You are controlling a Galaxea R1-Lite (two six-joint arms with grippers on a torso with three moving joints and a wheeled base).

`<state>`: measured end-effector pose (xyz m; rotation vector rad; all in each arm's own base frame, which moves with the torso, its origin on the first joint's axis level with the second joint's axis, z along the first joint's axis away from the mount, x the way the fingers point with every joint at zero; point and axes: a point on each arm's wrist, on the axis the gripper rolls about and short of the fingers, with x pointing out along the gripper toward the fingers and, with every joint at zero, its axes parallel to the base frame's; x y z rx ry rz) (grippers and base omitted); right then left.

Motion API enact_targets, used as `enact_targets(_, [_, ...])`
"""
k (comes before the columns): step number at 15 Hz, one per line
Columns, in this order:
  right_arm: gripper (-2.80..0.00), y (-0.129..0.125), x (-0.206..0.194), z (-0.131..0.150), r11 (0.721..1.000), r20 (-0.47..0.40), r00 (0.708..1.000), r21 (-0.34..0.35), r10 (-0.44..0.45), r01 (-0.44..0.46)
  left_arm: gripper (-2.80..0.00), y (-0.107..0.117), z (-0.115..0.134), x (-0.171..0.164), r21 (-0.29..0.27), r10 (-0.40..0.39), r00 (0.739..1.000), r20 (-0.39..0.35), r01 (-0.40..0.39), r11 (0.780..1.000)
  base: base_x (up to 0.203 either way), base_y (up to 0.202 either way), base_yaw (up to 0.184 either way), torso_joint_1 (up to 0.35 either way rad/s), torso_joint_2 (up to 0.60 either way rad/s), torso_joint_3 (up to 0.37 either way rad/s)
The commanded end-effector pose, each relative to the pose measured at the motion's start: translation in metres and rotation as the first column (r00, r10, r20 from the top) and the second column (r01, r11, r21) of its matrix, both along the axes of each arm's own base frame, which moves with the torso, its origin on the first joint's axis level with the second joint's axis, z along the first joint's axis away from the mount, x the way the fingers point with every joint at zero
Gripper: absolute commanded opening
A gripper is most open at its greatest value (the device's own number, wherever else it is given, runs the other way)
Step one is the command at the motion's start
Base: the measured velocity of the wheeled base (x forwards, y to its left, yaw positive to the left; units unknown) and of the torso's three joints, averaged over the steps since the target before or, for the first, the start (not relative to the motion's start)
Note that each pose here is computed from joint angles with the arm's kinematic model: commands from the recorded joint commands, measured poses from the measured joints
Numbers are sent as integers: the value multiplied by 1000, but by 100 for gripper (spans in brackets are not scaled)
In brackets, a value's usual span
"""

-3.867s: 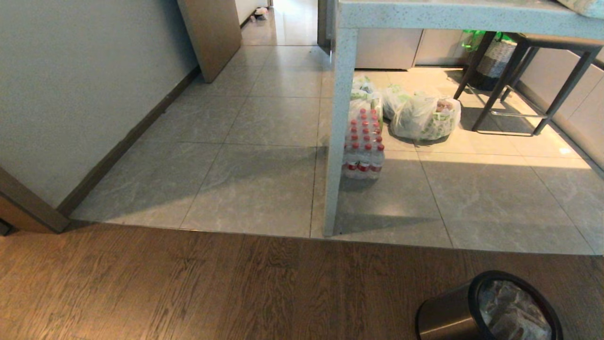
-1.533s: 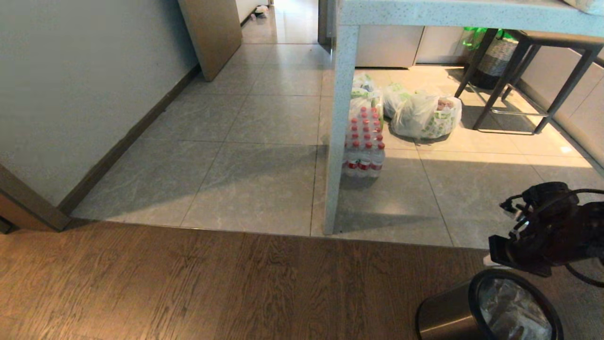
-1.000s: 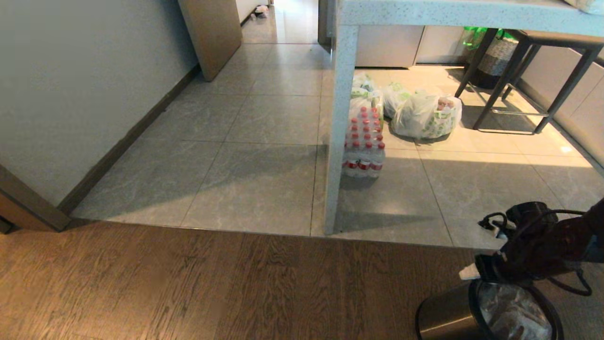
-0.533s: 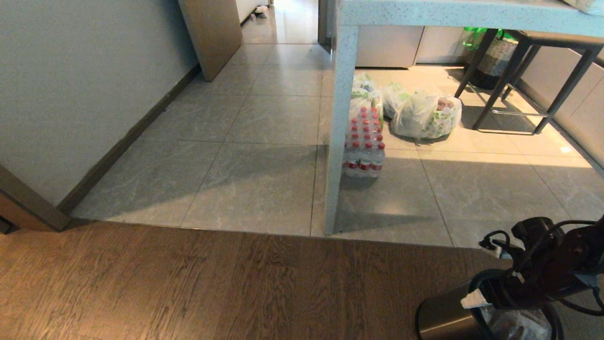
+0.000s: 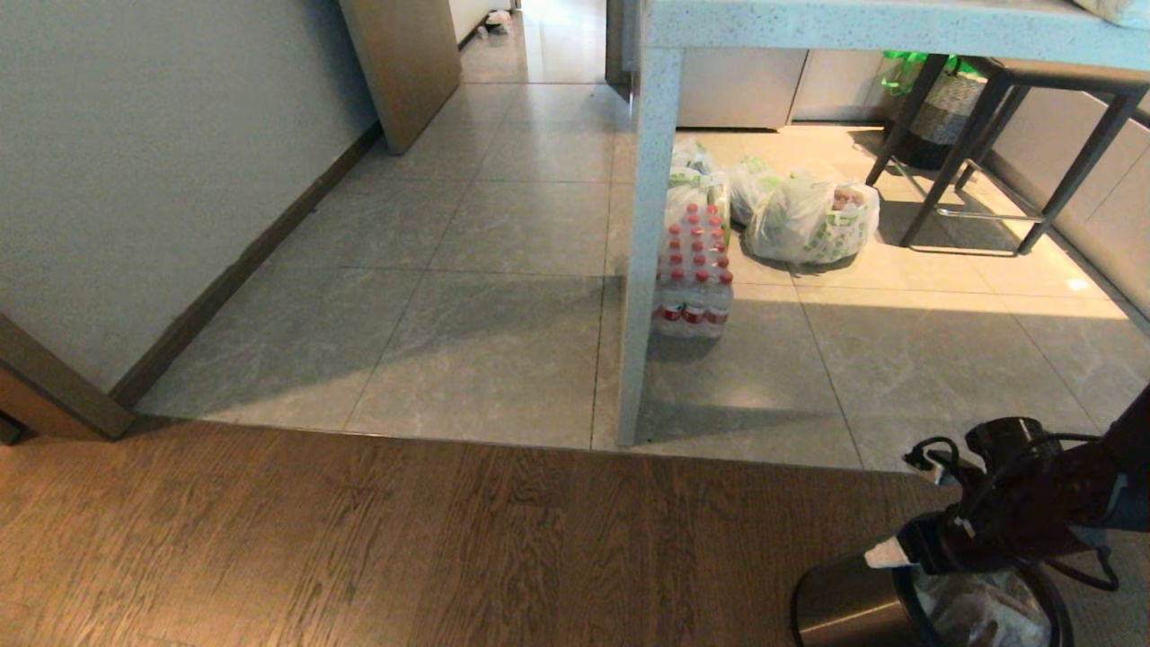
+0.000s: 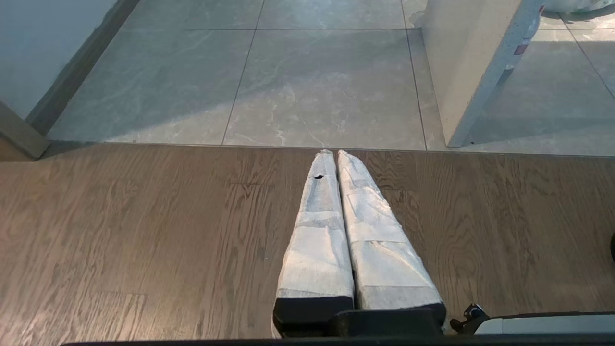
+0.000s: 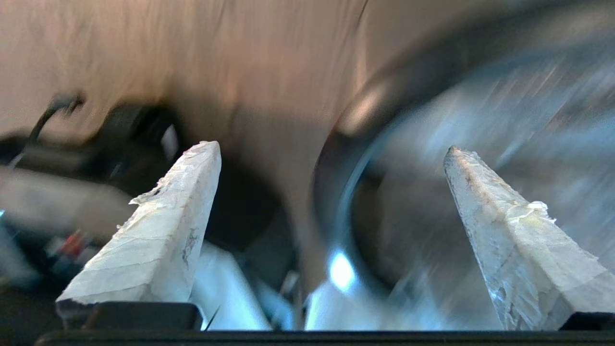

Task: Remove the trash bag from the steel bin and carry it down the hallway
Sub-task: Place the outer trash can on the ground

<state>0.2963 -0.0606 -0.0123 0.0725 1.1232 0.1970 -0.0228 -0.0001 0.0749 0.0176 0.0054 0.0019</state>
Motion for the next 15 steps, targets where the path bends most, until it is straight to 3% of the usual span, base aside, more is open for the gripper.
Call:
enact_targets(1, [0, -4, 18, -1, 999, 165, 986, -41, 2, 5, -280, 0, 0, 0, 1, 0, 1000, -2, 0, 1000, 0, 0, 0, 0, 0, 0])
enact_targets(9, [0, 4, -5, -18, 996, -14, 997, -39, 75, -75, -280, 0, -1, 0, 1, 0, 1000, -4, 0, 1000, 0, 0, 0, 0, 0, 0])
enact_targets(15, [0, 22, -3, -34, 986, -3, 993, -116, 116, -116, -280, 0, 0, 0, 0, 1, 1000, -2, -1, 1000, 0, 0, 0, 0, 0, 0])
